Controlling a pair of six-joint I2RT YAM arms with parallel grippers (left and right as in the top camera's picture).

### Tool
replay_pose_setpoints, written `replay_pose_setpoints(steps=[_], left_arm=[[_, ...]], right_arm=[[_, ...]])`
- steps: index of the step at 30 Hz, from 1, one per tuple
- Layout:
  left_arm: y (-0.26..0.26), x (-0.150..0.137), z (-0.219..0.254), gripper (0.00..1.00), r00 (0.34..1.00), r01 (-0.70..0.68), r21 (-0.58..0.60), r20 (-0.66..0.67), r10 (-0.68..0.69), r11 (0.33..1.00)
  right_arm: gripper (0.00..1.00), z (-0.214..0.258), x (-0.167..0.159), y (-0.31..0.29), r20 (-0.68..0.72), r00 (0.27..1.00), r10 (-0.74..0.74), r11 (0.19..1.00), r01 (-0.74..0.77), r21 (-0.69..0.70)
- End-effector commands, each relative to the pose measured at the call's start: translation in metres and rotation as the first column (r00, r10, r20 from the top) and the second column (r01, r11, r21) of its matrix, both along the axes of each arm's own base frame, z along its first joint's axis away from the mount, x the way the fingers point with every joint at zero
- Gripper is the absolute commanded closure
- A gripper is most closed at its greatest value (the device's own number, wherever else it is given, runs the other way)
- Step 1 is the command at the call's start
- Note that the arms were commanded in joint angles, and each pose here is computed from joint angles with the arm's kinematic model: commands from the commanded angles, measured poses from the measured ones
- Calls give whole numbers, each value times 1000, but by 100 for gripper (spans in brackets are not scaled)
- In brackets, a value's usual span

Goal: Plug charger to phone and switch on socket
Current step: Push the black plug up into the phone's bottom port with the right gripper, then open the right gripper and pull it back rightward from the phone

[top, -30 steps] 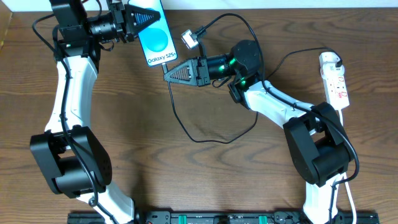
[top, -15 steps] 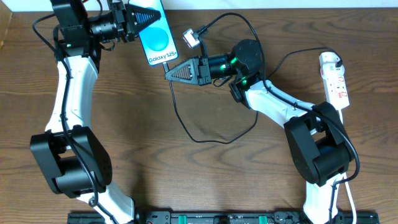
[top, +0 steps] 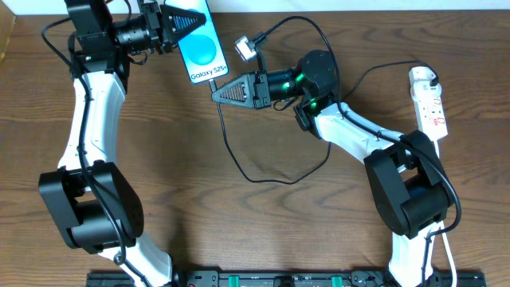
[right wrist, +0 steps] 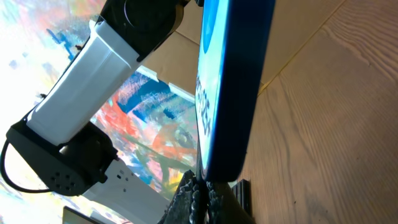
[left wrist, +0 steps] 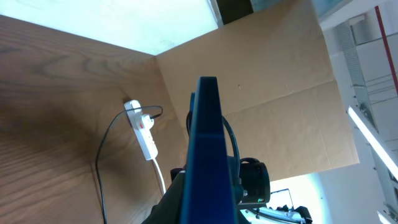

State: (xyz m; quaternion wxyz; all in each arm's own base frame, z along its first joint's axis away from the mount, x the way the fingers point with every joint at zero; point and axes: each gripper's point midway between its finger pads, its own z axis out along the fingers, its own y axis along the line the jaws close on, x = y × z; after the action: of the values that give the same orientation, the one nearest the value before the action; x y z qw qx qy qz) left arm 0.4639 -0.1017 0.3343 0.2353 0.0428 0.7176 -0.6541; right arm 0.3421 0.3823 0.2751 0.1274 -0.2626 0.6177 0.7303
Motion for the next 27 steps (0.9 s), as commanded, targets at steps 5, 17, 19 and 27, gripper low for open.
replay_pose_setpoints(steps=[5, 17, 19, 27], left_arm=[[-9, -20, 11, 93, 995, 93, -14, 28, -92, 996], [31, -11, 11, 93, 1000, 2, -15, 23, -2, 1000], [36, -11, 11, 93, 1000, -7, -20, 8, 7, 1000], [38, -11, 11, 93, 1000, -13, -22, -1, 13, 1000]], right_arm=[[49, 10, 26, -5, -11, 992, -127, 991, 127, 40], [1, 8, 19, -5, 3, 996, -85, 996, 84, 29], [1, 4, 22, -7, -12, 996, -93, 996, 93, 15], [1, -63, 46, -16, -162, 968, -190, 966, 156, -204]])
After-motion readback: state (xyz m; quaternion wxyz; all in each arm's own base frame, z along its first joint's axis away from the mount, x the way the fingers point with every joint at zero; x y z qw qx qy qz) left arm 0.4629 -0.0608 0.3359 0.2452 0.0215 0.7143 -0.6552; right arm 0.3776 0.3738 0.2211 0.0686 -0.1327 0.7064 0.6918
